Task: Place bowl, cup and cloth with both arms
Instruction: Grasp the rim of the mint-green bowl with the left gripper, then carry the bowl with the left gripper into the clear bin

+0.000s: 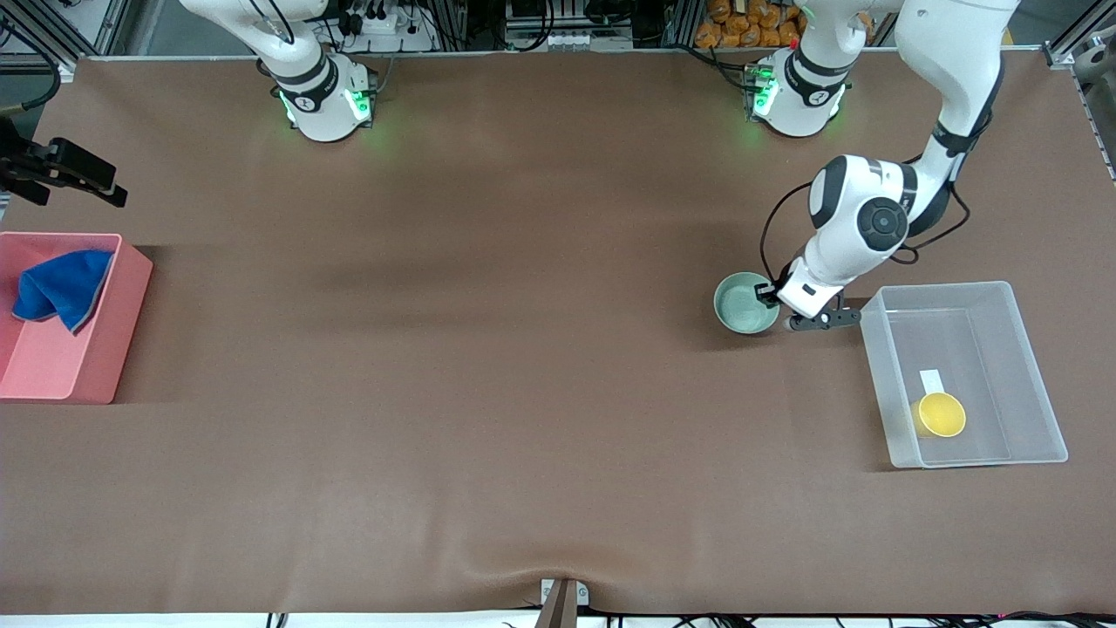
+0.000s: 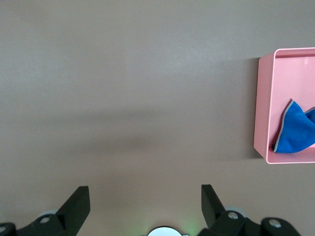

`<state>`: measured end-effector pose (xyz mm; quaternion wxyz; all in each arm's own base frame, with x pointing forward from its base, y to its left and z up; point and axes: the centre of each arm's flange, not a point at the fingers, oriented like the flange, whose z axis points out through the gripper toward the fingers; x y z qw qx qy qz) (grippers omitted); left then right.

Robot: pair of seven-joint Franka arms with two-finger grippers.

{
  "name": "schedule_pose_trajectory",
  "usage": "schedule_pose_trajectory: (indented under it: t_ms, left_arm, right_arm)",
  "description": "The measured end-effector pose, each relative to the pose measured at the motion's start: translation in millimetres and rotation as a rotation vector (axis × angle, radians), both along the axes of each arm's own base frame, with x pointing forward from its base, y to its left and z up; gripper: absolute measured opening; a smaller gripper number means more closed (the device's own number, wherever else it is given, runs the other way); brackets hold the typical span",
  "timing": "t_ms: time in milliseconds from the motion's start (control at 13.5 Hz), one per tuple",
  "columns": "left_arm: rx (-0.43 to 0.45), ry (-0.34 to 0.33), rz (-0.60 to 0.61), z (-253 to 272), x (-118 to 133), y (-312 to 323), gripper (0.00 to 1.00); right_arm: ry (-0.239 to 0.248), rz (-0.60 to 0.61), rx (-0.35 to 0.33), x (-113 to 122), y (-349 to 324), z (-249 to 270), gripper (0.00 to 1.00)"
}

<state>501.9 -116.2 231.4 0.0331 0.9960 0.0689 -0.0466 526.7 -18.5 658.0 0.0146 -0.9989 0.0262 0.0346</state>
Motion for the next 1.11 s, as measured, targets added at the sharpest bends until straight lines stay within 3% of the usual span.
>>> schedule_pose_trajectory:
  t_ms: [222,519,815,1111]
  left_arm:
    - [0.01,0.057,0.024,66,42,14,0.04]
    - [0.006,0.055,0.027,140,84,74,0.04]
    - [0.021,0.032,-0.011,167,96,164,0.04]
    - [0.059,0.081,-0.035,136,88,246,0.04]
  right_arm:
    - [0.001,0.0,0.0,0,0,0,1.0]
    - [0.002,-0.001,0.0,0,-1,0,1.0]
    - [0.003,-0.002,0.0,0,-1,0,1.0]
    - [0.004,-0.002,0.0,0,-1,0,1.0]
